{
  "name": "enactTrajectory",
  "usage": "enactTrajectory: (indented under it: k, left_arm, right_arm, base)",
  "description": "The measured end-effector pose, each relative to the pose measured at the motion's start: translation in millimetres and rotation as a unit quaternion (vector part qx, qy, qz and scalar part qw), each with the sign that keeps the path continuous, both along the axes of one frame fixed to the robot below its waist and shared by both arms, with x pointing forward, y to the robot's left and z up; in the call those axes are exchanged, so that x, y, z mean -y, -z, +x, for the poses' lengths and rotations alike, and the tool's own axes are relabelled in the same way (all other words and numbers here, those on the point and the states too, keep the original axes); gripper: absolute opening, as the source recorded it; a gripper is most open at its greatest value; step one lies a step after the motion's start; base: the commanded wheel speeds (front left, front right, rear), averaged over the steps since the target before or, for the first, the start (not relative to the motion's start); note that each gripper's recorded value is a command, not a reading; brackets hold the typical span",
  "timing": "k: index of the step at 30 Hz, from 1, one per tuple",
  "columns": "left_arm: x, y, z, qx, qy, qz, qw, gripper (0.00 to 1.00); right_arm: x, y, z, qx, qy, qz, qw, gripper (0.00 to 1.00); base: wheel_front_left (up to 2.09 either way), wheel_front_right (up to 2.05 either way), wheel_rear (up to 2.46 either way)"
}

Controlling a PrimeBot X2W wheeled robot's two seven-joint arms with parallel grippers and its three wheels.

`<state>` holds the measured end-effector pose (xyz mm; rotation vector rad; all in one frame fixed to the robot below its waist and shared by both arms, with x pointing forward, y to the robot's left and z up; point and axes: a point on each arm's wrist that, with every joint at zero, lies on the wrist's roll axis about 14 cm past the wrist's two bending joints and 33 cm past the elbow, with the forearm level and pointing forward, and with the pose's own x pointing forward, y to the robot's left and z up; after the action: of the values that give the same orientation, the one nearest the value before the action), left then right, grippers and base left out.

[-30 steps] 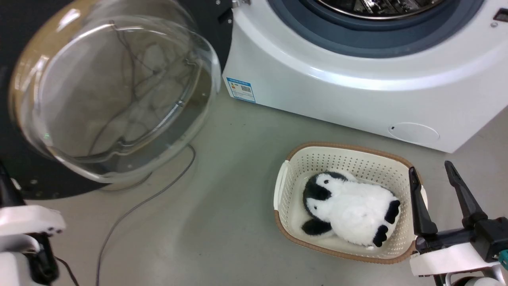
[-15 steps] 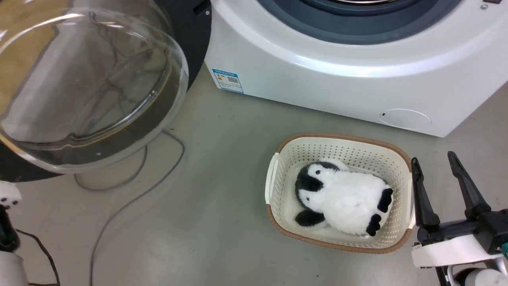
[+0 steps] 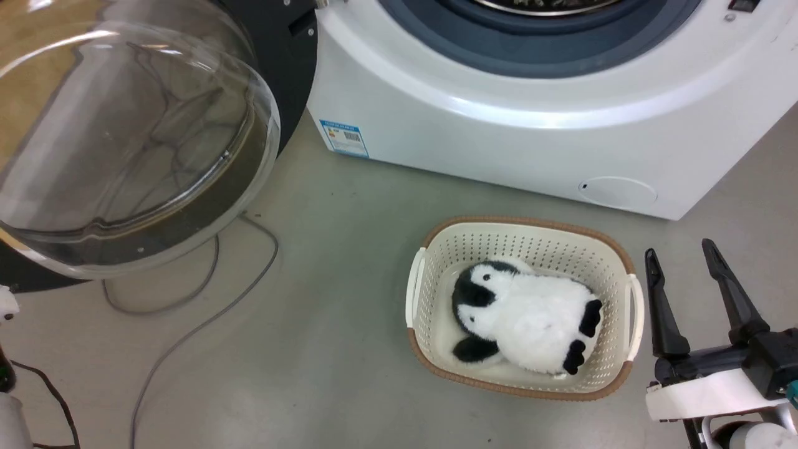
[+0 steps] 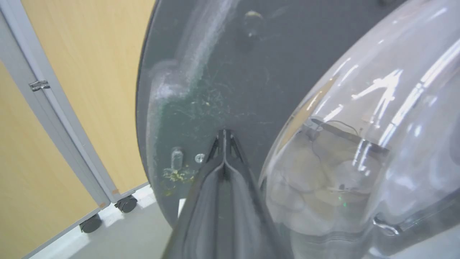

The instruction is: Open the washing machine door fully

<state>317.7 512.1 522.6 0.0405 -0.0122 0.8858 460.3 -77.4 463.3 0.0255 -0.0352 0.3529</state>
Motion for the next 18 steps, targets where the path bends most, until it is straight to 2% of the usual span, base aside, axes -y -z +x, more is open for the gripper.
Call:
enactTrajectory:
  k: [10,18]
  left_arm:
    - [33,-17,-7,0.037,0.050,0.019,0.998,0.00]
    - [71,-43,-4,0.072,0.109,0.054,0.990,0.00]
  right_arm:
    - [5,-31,-11,0.033,0.007,0.003,0.999,1.00]
    - [17,-58,-27,0.059,0.022,0.016,0.998,1.00]
  base:
    - [0.00,0.00,0.00]
    - [0.00,0.00,0.00]
